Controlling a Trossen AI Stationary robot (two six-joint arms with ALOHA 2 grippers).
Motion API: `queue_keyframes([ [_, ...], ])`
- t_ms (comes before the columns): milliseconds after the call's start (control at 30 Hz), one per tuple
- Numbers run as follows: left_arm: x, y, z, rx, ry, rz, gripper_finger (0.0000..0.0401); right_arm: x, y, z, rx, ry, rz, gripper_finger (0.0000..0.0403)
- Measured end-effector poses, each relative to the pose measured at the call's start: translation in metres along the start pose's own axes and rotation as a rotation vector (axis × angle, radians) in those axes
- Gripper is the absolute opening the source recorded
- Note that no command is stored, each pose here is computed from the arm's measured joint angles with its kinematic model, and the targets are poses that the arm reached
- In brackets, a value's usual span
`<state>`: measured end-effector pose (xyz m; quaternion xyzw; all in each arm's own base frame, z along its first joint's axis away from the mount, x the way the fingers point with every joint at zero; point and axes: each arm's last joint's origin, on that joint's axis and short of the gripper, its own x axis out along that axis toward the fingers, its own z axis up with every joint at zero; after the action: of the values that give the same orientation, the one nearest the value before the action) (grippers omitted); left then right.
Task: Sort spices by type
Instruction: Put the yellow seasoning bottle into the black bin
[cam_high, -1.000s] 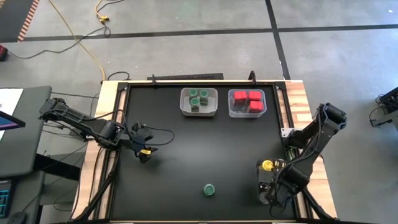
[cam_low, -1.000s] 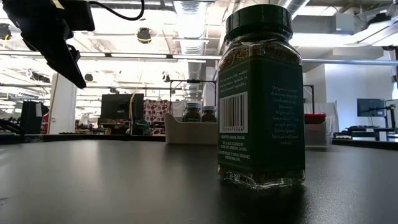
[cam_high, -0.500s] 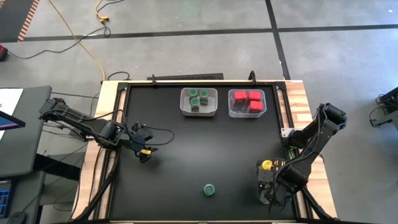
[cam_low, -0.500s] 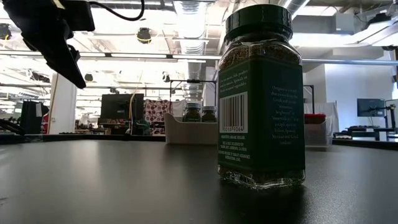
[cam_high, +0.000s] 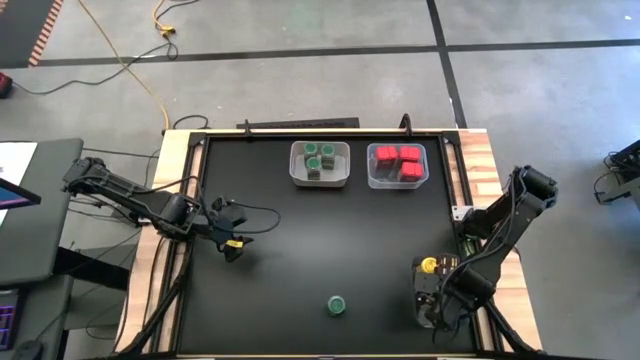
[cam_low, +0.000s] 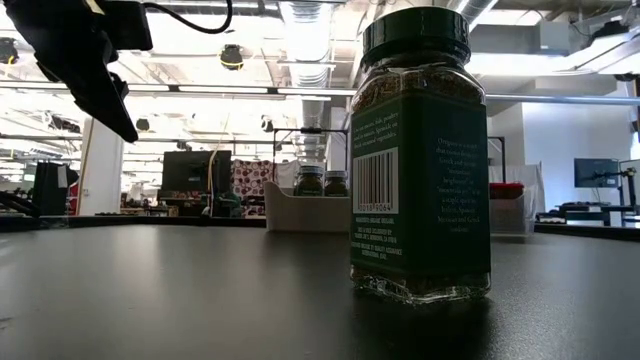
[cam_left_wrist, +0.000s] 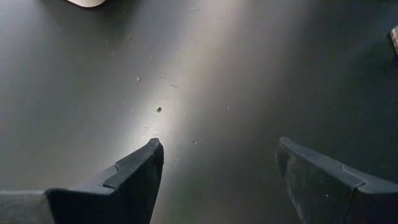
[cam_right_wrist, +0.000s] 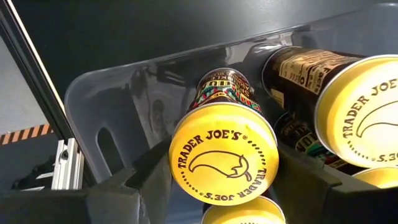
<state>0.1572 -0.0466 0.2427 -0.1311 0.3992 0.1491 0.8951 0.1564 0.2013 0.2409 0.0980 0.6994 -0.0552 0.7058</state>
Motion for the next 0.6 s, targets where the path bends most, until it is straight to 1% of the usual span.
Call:
queue_keyframes([
  [200,0.0000,0.0000,0.0000,0.006,0.000,0.000,0.0297,0.0000,0.0000,0.0000,-0.002,0.000,0.000,0.0255],
  [367,0.0000,0.0000,0.0001,0.008,-0.001,0.001,0.0297,0.0000,0.0000,0.0000,-0.058,0.000,0.000,0.0255],
  [600,0.0000,0.0001,0.0001,0.008,-0.002,0.002,0.0297,0.0000,-0.0004,-0.0002,-0.061,0.002,-0.004,0.0255],
])
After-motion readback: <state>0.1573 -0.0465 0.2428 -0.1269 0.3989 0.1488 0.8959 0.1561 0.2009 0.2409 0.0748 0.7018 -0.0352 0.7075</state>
